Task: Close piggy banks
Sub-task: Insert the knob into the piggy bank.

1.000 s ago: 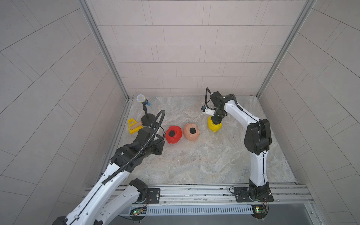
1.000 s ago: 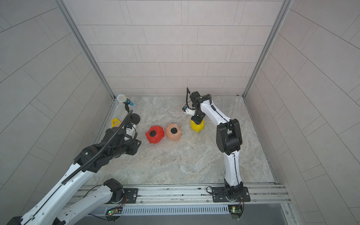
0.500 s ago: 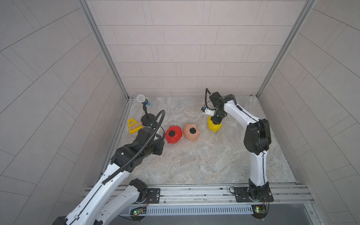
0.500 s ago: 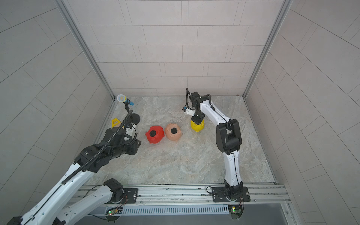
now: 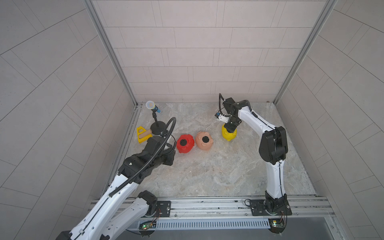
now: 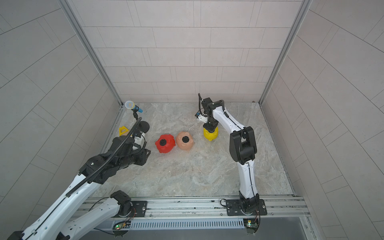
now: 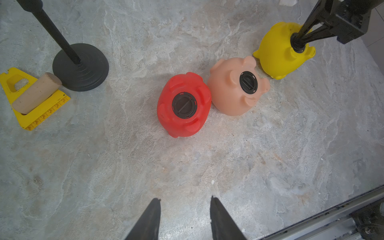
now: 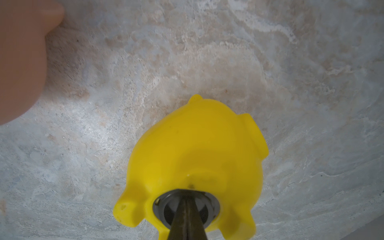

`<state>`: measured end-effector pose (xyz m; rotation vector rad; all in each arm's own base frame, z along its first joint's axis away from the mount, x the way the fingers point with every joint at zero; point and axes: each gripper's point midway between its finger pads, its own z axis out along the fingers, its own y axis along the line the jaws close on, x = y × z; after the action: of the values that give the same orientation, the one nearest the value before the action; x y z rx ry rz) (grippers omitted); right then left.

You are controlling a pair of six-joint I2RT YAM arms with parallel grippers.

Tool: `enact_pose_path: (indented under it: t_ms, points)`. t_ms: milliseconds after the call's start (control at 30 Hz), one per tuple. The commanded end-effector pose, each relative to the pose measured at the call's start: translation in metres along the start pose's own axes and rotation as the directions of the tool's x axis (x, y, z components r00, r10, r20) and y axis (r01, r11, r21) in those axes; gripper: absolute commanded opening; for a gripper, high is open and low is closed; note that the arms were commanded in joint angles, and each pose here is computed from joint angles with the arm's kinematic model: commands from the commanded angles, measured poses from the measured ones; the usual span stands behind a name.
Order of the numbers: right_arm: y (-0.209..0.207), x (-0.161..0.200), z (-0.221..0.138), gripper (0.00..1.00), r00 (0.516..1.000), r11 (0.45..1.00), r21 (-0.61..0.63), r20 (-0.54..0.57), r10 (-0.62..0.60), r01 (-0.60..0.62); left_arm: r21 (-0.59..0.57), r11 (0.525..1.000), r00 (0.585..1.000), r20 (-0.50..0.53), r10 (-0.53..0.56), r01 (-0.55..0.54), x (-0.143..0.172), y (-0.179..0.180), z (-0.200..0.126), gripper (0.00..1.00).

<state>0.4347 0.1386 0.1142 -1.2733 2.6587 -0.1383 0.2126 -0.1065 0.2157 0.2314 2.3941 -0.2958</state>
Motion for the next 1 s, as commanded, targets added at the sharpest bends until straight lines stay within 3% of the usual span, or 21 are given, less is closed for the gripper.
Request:
enact_pose_path:
  t_ms: [0, 133, 367, 667, 967]
  points:
    - [0.005, 0.001, 0.006, 0.00, 0.998, 0.998, -0.026, -0.015, 0.053, -0.053, -0.001, 1.000, 1.000, 0.013, 0.000, 0.000, -0.001, 0.001, 0.000, 0.44]
    - [-0.006, -0.005, 0.002, 0.00, 0.985, 0.986, -0.008, 0.024, 0.168, -0.168, 0.000, 1.000, 1.000, 0.012, 0.000, 0.000, -0.001, 0.001, 0.000, 0.44]
    - [-0.001, -0.009, 0.004, 0.00, 0.978, 0.978, -0.046, 0.026, 0.206, -0.205, 0.011, 1.000, 0.999, 0.040, -0.002, 0.002, -0.003, 0.000, -0.006, 0.44]
    - [0.003, -0.003, 0.009, 0.00, 1.000, 0.999, -0.049, -0.021, 0.006, -0.007, 0.010, 1.000, 0.999, 0.037, -0.001, 0.001, -0.002, 0.001, -0.005, 0.44]
    - [0.011, -0.005, 0.007, 0.00, 0.977, 0.975, -0.068, 0.010, -0.212, 0.212, 0.004, 1.000, 0.999, 0.034, -0.001, 0.001, -0.003, 0.001, -0.005, 0.44]
